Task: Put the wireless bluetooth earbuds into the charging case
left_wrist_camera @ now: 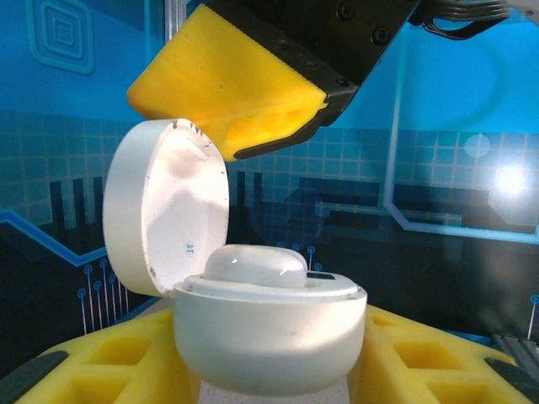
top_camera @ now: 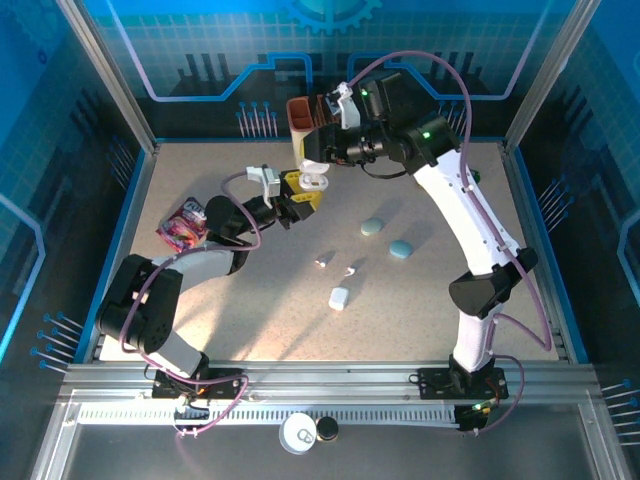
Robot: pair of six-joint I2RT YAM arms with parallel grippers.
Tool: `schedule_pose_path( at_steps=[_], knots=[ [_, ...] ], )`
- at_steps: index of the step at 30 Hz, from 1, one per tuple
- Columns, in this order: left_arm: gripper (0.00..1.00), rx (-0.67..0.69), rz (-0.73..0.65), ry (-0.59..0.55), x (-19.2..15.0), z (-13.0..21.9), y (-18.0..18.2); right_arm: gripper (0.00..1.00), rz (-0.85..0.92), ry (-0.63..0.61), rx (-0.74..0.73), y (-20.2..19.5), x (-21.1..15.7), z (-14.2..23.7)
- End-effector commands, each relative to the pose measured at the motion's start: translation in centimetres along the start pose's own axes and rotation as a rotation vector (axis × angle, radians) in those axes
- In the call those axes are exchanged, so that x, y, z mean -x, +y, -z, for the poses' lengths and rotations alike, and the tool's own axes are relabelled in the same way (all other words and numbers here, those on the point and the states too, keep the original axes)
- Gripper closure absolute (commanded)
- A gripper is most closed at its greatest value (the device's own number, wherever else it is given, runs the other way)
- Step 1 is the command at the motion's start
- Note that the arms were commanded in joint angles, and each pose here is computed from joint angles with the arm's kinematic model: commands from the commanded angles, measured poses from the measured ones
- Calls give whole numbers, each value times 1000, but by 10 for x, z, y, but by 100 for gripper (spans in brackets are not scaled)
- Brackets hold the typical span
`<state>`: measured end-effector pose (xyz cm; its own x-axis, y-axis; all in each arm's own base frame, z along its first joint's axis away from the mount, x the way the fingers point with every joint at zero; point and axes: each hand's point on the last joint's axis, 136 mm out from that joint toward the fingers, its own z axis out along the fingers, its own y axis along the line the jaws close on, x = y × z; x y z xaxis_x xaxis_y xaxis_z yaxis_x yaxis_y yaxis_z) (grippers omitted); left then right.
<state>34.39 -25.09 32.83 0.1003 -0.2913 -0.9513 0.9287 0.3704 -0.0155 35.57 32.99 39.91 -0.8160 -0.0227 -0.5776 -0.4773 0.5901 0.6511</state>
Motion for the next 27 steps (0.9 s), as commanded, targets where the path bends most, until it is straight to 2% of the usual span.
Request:
schedule_pose_path(
  at_steps=[1, 27],
  knots=[
    [55, -21, -60, -62, 23, -2, -10, 57, -6, 38, 12, 2, -12, 4],
    [55, 4, -67, -84, 29, -6, -2, 57, 7, 12, 16, 15, -19, 24]
  ],
)
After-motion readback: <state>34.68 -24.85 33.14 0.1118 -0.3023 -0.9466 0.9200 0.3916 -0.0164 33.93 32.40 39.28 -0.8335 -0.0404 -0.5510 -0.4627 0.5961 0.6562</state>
